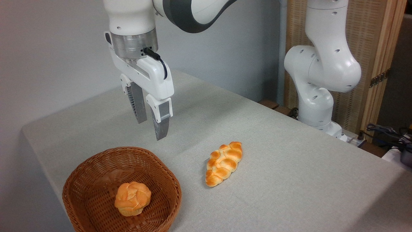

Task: Put bread into the basket
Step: 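Move the open gripper over the braided bread roll and lower it, then close the gripper on the braided bread roll's middle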

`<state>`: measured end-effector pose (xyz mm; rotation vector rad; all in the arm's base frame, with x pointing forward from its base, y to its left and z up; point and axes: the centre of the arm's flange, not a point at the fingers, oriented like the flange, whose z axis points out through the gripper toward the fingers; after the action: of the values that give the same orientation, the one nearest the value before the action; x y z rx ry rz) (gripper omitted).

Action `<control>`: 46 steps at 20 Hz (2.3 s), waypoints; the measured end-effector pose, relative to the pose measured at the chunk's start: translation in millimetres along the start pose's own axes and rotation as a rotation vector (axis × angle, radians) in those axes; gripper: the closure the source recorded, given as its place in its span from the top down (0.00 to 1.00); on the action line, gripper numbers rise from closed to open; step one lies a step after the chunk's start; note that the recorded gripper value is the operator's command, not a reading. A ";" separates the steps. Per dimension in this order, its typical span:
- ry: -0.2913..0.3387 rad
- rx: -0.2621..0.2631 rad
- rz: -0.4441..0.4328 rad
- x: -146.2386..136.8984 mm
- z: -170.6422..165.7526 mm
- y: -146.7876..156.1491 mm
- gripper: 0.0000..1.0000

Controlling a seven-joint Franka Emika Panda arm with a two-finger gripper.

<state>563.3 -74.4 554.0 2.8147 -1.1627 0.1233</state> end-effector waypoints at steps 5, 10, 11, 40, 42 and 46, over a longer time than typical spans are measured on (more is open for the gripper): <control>0.006 0.007 -0.035 -11.8 -4.8 -16.0 1.00; 0.007 0.008 -0.038 -12.6 -5.6 -17.2 1.00; 0.007 0.008 -0.038 -12.6 -5.7 -17.3 1.00; -0.197 -0.150 -0.140 -141.2 128.1 -16.4 1.00; -0.200 -0.151 -0.138 -139.9 130.6 -16.0 1.00; -0.205 -0.150 -0.121 -132.4 137.3 -12.0 1.00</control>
<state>483.6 10.5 402.5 2.8044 -0.9864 -0.2559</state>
